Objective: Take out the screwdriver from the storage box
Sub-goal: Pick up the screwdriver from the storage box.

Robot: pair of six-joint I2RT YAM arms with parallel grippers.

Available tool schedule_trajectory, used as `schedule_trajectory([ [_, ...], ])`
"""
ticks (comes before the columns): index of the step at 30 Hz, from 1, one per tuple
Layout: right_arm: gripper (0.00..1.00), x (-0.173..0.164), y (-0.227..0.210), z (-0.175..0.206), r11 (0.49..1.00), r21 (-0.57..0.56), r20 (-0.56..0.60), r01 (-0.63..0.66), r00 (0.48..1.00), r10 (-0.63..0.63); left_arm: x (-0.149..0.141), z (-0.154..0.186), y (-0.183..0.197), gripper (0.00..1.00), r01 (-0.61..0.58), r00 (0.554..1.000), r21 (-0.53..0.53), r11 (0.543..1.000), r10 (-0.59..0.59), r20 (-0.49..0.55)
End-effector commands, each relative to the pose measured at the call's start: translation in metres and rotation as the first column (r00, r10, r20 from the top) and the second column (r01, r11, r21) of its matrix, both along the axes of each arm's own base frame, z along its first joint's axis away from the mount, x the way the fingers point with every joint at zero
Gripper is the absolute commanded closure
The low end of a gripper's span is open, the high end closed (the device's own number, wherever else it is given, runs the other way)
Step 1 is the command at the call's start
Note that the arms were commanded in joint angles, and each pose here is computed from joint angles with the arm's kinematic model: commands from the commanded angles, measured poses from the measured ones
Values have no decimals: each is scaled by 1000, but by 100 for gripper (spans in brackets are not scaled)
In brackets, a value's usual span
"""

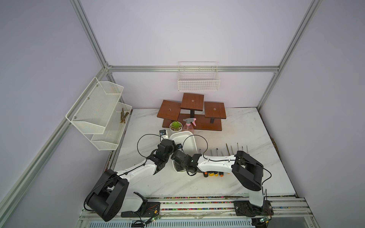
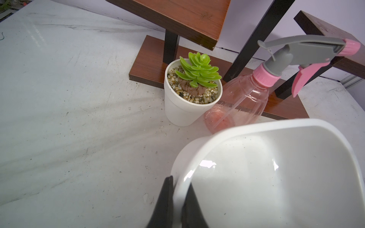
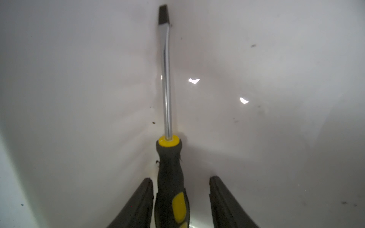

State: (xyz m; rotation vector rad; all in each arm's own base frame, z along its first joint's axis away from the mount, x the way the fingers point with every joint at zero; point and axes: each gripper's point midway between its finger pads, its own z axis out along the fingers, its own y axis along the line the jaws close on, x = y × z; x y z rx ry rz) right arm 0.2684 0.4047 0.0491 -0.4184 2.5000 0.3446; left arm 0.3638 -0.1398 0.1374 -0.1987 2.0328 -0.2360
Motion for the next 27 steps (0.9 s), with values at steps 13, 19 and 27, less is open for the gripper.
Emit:
schedule_trajectory([
  [13, 94, 13, -22, -22, 999, -43, -30, 30, 999, -32, 3, 11, -1, 100, -5, 999, -5, 1000, 5, 32],
  [19, 100, 17, -18, 4, 1000, -18, 15, -3, 1000, 3, 4, 11, -2, 100, -6, 999, -5, 1000, 6, 33],
  [27, 100, 11, -17, 54, 995, 84, 69, -53, 997, 47, 4, 10, -2, 100, -8, 1000, -4, 1000, 8, 27],
])
